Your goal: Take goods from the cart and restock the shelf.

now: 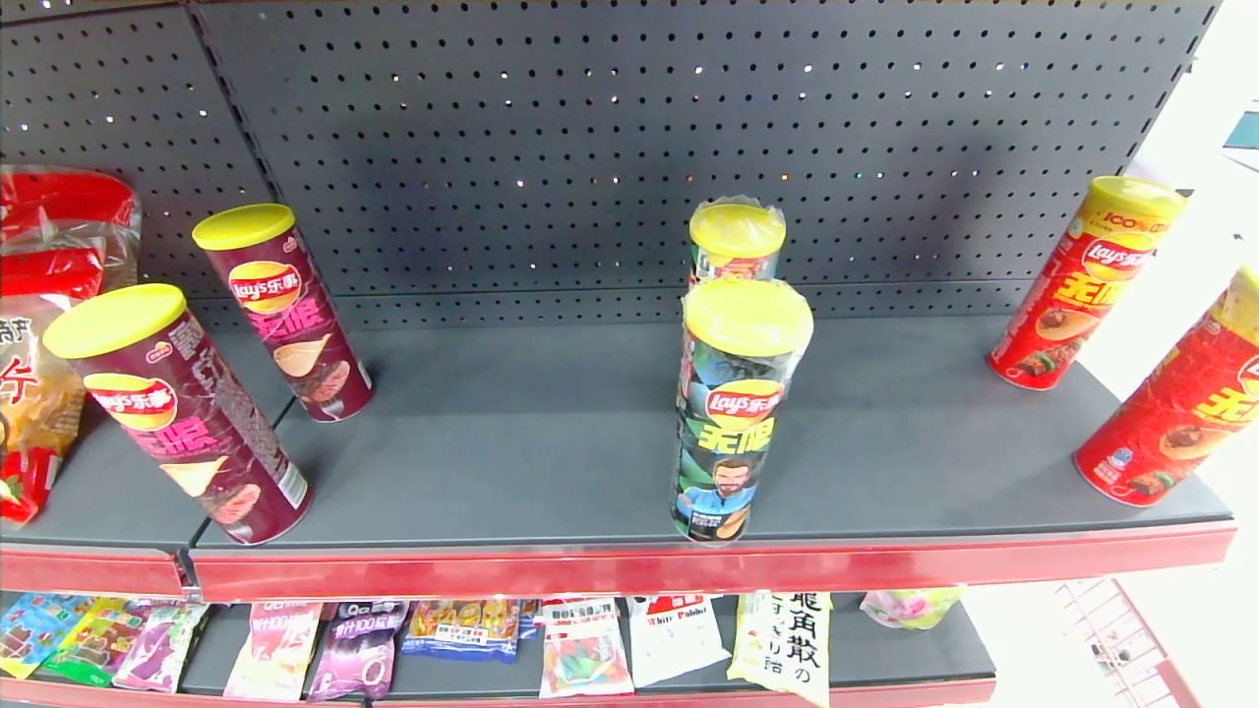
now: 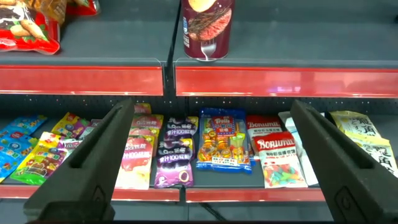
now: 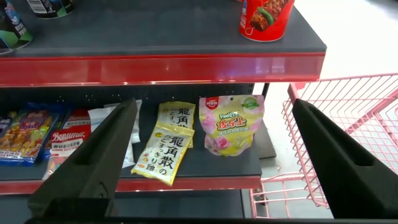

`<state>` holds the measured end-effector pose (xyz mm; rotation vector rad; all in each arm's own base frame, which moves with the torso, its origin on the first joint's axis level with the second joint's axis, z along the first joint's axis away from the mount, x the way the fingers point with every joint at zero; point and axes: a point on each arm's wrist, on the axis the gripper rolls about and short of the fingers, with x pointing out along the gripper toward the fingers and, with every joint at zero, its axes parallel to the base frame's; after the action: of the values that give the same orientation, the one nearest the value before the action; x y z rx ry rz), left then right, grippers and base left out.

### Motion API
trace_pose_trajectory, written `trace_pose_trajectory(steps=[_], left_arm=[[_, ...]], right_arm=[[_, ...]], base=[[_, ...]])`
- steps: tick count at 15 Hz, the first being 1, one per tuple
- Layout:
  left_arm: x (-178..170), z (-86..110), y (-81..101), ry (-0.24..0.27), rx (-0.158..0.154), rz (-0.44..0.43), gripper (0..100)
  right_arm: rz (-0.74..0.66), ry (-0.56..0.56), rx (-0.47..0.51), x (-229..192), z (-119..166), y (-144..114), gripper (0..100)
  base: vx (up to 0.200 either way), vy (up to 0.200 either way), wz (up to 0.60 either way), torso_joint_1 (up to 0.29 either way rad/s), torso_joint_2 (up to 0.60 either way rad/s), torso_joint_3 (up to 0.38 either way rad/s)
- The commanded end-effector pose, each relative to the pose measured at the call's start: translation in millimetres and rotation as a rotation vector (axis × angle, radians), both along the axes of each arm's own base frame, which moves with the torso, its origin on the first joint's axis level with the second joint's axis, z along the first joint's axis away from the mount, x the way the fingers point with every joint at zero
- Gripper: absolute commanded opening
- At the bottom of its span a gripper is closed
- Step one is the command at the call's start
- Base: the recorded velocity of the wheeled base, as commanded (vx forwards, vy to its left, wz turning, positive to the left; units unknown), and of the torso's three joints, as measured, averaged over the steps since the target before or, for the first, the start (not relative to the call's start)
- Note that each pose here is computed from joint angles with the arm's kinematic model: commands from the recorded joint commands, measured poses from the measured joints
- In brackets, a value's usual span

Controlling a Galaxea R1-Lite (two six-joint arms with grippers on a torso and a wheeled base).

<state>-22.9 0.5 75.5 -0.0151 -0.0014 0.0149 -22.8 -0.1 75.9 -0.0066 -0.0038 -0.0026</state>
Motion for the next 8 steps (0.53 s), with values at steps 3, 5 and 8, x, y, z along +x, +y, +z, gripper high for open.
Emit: trace_pose_trajectory(steps=[3, 5, 8], left_arm=[[0.1, 0.0, 0.0, 0.001, 0.000, 0.000, 100], [0.1, 0.0, 0.0, 0.001, 0.000, 0.000, 100], [0.1, 0.0, 0.0, 0.001, 0.000, 0.000, 100]], right_arm=[[-0.001, -0.001, 0.000, 0.0, 0.0, 0.0, 100], [-0.002, -0.001, 0.002, 0.0, 0.0, 0.0, 100], [-0.002, -0.001, 0.008, 0.0, 0.0, 0.0, 100]], base=[[0.000, 0.000, 0.00, 0.000, 0.00, 0.000], [0.000, 0.000, 0.00, 0.000, 0.00, 0.000], [0.000, 0.000, 0.00, 0.000, 0.00, 0.000]])
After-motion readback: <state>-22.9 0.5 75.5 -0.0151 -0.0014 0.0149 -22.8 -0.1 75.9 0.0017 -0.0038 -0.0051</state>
